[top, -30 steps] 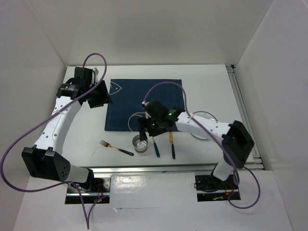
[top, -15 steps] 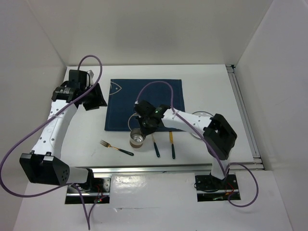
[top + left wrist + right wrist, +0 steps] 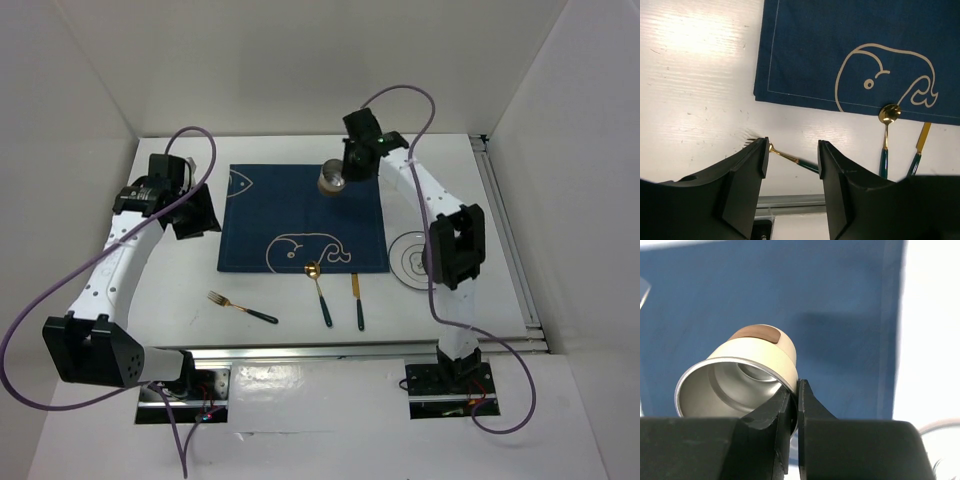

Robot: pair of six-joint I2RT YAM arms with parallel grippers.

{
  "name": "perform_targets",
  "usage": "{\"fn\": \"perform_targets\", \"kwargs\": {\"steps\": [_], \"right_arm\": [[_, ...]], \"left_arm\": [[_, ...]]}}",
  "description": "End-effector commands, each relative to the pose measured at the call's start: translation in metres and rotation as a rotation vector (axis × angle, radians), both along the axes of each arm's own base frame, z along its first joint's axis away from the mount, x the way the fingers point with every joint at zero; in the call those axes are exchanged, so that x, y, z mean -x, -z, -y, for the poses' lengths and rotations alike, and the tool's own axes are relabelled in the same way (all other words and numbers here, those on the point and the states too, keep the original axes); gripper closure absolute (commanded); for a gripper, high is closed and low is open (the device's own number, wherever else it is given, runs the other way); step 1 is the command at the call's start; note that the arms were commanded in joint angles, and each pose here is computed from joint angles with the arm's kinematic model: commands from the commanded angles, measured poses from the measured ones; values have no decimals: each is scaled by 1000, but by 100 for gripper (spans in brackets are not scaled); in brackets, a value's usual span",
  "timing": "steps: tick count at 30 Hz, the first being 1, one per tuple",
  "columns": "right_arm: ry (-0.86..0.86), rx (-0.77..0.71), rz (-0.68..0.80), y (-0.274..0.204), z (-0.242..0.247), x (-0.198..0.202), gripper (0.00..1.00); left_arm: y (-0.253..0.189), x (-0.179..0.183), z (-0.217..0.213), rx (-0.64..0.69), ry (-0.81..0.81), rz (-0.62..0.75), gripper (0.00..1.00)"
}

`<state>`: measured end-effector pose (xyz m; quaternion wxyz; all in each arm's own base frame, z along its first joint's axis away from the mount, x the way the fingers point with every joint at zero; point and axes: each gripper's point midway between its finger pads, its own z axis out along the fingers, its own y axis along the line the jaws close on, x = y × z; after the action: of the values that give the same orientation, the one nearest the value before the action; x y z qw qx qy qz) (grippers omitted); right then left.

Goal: Set the dinner table for one person

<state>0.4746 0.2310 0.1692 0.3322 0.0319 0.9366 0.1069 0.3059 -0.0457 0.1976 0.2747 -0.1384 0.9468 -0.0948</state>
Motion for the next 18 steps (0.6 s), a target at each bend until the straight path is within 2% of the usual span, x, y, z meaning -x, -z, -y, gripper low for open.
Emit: {"fn": "perform_targets", "kwargs": {"steps": [1,5,7,11,14,15,17,18], "right_arm": [[68,75,-28,14,28,-30,100],[133,55,-17,23,55,-68,100],[152,41,-26,36,67,-79,100],[185,36,-50,58,81,-89,100],[189,30,-57,70,84,-95,100],[195,32,-42,68,85,-98,100],[195,35,-49,78,84,-100,100],[195,35,-49,78,84,-100,97]], "left_arm": [[-11,-1,11,30,27,23,40],[9,14,28,65,26,-45,41],[24,30,40,77,42,-84,34],[47,59,56,104,24,-149,31],[59,73,64,104,30,-176,23],[67,79,65,97,38,-198,13],[71,90,66,81,24,-225,0],[70,91,68,85,24,-228,0]]}}
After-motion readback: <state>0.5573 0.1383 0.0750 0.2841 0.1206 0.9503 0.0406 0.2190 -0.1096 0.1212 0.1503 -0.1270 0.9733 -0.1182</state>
